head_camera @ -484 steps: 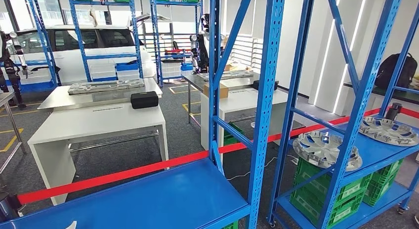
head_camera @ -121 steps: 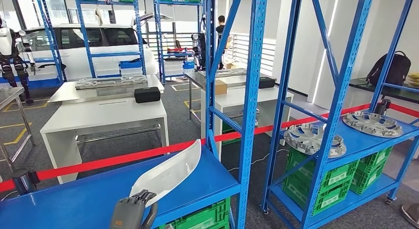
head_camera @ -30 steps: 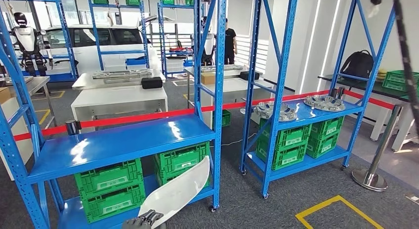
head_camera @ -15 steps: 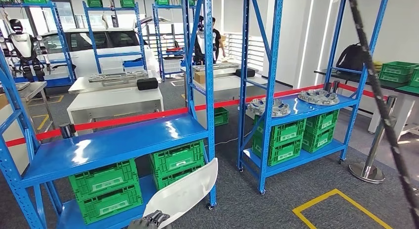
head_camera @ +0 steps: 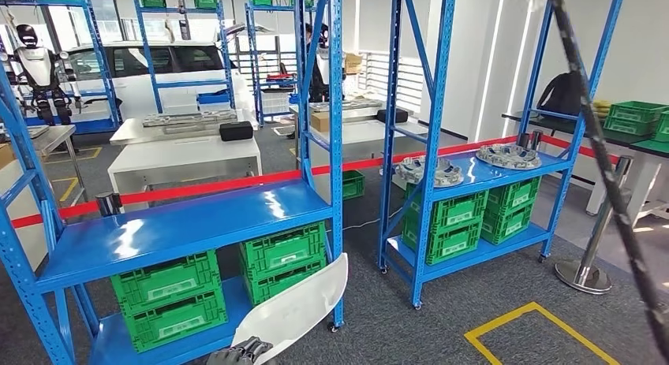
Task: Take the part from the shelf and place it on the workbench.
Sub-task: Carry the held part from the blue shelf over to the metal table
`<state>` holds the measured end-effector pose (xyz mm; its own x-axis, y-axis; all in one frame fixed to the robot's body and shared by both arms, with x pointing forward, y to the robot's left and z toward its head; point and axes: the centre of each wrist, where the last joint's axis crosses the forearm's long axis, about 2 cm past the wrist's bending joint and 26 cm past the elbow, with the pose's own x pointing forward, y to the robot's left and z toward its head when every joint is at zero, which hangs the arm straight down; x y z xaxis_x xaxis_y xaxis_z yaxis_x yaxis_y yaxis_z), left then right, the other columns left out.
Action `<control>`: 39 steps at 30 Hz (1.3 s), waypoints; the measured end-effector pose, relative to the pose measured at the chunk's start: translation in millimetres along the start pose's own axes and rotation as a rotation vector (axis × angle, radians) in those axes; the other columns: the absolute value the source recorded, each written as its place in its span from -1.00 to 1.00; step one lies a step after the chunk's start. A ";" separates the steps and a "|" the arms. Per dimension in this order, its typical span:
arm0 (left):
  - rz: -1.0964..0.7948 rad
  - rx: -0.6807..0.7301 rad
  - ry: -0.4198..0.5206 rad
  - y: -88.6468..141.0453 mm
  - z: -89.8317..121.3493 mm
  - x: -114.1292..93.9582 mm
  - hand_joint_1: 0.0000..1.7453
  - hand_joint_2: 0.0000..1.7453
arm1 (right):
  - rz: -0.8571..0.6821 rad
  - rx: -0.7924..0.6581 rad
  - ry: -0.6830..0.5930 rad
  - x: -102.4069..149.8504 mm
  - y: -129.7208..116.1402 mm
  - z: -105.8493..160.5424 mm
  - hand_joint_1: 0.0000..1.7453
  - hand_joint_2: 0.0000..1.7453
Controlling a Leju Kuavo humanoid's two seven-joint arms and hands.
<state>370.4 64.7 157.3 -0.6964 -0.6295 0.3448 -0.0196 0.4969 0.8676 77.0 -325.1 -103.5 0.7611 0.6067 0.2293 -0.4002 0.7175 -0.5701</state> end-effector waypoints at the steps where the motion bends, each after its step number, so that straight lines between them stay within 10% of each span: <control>1: 0.001 -0.002 0.002 0.4 -0.5 0.0 1.00 1.00 | -0.002 0.002 0.000 1.8 0.7 0.1 -1.00 -1.00; 39: 0.008 -0.022 -0.061 3.8 -10.9 8.8 1.00 1.00 | -0.060 -0.021 0.004 -2.1 5.7 3.5 -1.00 -1.00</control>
<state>372.0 54.5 167.6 -0.7387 -0.5877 0.3302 0.0016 0.4883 0.8727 71.3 -321.0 -104.5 0.7854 0.5615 0.2605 -0.3432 0.7453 -0.5716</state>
